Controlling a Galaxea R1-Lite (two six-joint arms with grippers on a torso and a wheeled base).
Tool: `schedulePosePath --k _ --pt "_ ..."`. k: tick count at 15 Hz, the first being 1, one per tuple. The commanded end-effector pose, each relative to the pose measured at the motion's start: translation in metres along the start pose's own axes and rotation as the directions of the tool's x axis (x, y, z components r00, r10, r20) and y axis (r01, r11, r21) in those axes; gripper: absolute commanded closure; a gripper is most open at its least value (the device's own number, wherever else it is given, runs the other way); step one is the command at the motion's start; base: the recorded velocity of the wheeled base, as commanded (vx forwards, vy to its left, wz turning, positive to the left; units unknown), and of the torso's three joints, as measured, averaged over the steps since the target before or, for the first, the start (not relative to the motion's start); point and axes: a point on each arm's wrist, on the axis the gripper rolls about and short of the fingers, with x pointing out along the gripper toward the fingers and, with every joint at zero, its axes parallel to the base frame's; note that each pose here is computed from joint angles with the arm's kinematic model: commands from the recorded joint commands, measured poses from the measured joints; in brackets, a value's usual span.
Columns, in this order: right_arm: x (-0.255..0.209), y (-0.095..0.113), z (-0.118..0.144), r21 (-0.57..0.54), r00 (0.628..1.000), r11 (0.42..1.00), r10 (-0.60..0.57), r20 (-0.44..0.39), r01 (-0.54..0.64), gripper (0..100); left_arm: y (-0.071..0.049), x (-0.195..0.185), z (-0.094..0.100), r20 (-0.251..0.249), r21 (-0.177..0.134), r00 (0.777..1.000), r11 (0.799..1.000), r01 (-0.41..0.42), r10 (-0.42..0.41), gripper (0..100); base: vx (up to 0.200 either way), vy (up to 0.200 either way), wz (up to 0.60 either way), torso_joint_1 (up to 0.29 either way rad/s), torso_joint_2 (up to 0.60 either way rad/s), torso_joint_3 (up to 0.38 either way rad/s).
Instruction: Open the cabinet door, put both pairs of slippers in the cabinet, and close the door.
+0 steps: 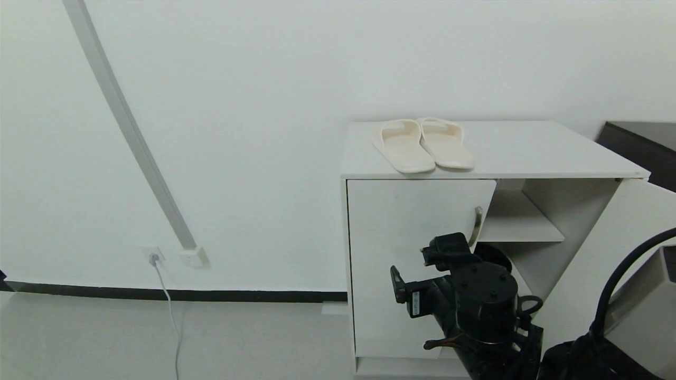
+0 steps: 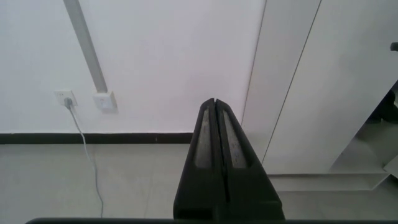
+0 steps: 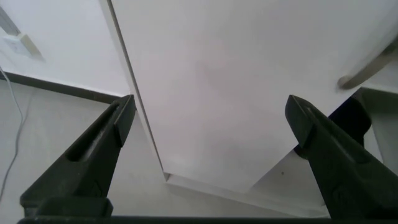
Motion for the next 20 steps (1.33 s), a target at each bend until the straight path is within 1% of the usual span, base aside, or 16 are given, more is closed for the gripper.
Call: schedulePosePath --k 1,8,15,20 --pt "0.0001 0.0002 -0.0004 -0.001 1.000 1.000 0.000 -0.001 0.000 0 0.0000 0.0001 0.0001 -0.001 0.000 1.000 1.000 -0.001 0.001 100 0.000 0.000 0.00 0.188 -0.50 -0.310" --pt "0.0021 -0.0038 0.0014 0.004 1.000 1.000 -0.013 0.003 0.013 0 0.0000 0.0001 0.0001 -0.001 0.000 1.000 1.000 -0.001 0.001 100 0.000 0.000 0.00 0.215 -0.52 -0.316" --pt "0.0018 -0.0040 0.0016 0.002 1.000 1.000 -0.013 0.003 0.013 0 0.0000 0.0001 0.0001 -0.001 0.000 1.000 1.000 -0.001 0.001 100 0.000 0.000 0.00 0.257 -0.58 -0.329" --pt "0.0010 -0.0066 0.0065 0.008 1.000 1.000 -0.016 0.015 0.016 0 0.0000 0.0001 0.0001 -0.001 0.000 1.000 1.000 -0.001 0.001 100 0.000 0.000 0.00 0.187 -0.41 -0.230"
